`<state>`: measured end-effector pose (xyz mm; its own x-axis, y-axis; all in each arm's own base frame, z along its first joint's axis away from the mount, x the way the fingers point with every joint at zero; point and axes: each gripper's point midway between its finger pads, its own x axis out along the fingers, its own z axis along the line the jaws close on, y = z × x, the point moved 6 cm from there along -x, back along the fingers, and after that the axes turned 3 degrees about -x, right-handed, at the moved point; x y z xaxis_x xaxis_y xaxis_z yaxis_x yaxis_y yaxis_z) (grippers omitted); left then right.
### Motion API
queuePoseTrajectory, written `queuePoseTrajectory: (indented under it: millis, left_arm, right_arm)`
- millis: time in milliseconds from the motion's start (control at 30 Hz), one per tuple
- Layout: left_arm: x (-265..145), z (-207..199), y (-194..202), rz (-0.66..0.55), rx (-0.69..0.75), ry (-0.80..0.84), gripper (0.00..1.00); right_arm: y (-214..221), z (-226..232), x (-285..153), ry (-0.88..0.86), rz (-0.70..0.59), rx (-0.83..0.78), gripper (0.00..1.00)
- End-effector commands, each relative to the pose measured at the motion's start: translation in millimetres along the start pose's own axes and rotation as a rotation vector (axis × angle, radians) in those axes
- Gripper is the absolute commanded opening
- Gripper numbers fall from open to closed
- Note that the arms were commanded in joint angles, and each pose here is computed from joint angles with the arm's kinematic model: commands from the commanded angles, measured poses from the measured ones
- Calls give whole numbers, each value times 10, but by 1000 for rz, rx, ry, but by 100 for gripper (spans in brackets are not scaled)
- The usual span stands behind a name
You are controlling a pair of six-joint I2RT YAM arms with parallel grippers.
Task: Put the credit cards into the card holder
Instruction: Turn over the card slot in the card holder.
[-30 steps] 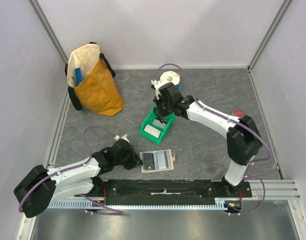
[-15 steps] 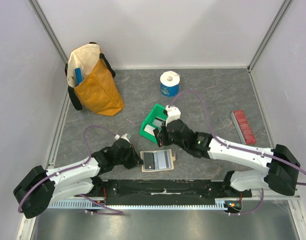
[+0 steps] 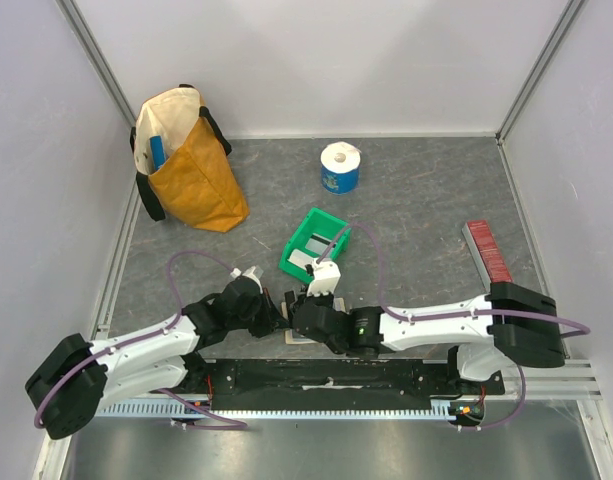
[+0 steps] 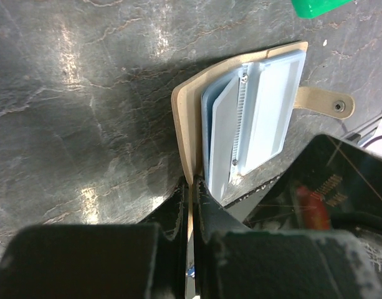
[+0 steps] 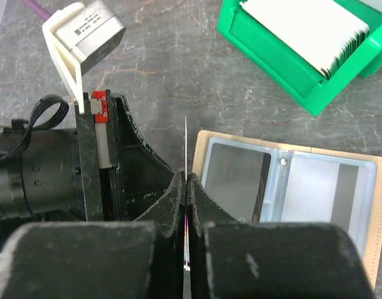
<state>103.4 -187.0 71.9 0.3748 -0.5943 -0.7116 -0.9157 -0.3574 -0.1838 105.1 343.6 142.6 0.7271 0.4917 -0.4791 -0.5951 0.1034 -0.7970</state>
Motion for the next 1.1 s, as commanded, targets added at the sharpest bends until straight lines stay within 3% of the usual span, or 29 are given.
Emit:
queuePoseTrajectory:
  millis: [0, 700, 1067]
  left_arm:
    - [-56, -180, -51, -15, 27, 82, 2]
    - [-68, -179, -46, -16, 23, 89, 2]
    - [-66, -137, -46, -26, 19, 72, 2]
  right_arm:
    - [-250, 176, 60, 34, -129, 98, 0]
    - [-87, 84, 295, 166, -94, -39, 0]
    - [-162, -25, 211, 182, -104, -40, 0]
